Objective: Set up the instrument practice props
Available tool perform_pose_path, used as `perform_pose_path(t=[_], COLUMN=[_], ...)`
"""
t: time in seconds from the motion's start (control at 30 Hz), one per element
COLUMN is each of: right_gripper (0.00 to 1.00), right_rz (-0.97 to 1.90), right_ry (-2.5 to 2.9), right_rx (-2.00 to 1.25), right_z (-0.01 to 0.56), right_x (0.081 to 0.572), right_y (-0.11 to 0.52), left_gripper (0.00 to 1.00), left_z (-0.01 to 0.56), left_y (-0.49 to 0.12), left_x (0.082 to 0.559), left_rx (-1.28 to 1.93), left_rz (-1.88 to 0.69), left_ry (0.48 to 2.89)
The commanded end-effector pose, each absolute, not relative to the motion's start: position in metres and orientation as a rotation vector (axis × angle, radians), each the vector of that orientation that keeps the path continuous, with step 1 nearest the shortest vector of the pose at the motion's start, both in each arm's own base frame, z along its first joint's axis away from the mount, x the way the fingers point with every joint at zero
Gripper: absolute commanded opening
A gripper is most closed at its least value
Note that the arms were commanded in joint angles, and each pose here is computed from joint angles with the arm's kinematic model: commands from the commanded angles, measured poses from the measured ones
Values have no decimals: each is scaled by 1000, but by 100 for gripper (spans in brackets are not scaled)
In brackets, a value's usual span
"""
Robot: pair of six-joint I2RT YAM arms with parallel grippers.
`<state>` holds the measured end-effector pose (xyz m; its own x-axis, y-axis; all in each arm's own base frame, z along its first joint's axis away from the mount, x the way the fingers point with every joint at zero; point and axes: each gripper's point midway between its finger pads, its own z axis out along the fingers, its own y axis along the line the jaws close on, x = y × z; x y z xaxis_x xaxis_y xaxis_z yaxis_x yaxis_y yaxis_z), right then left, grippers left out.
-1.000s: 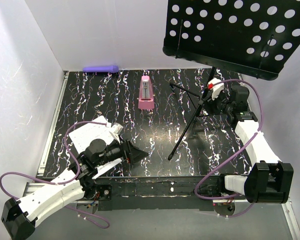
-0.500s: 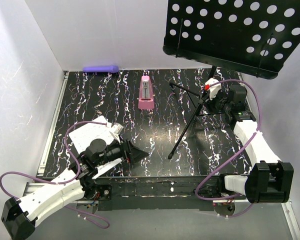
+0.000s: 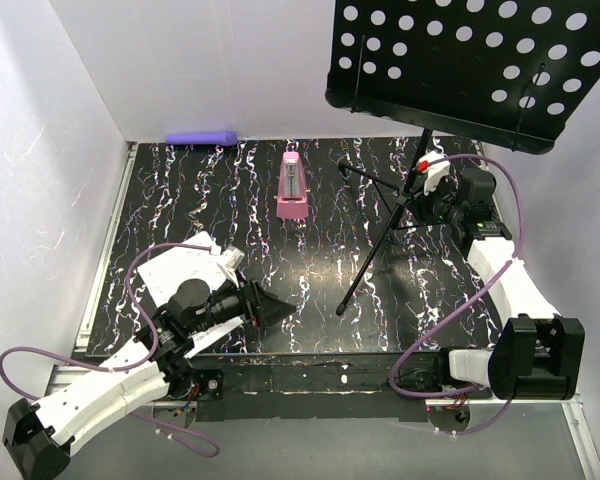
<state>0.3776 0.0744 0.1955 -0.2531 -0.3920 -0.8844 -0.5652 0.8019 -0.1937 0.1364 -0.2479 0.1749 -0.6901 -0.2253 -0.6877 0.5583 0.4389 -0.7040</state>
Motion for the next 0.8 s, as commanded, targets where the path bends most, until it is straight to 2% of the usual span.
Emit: perform_pose_path(t=[0.0,0.53,0.77], right_gripper=[16,3,1], right_rz=[381,756,1001], right_ry=[1939,2018,2134], right_rx=[-562,-136,257], right_z=[189,189,166], right_x=[375,375,380], right_y=[82,69,63], left_gripper=[98,98,98], left_z=[174,175,176], left_y=[-245,-246,-245], left_x=[136,136,136], left_rx=[274,274,272], left_rz=[-1316,-1323,-1318], left_ry=[1929,1931,1934])
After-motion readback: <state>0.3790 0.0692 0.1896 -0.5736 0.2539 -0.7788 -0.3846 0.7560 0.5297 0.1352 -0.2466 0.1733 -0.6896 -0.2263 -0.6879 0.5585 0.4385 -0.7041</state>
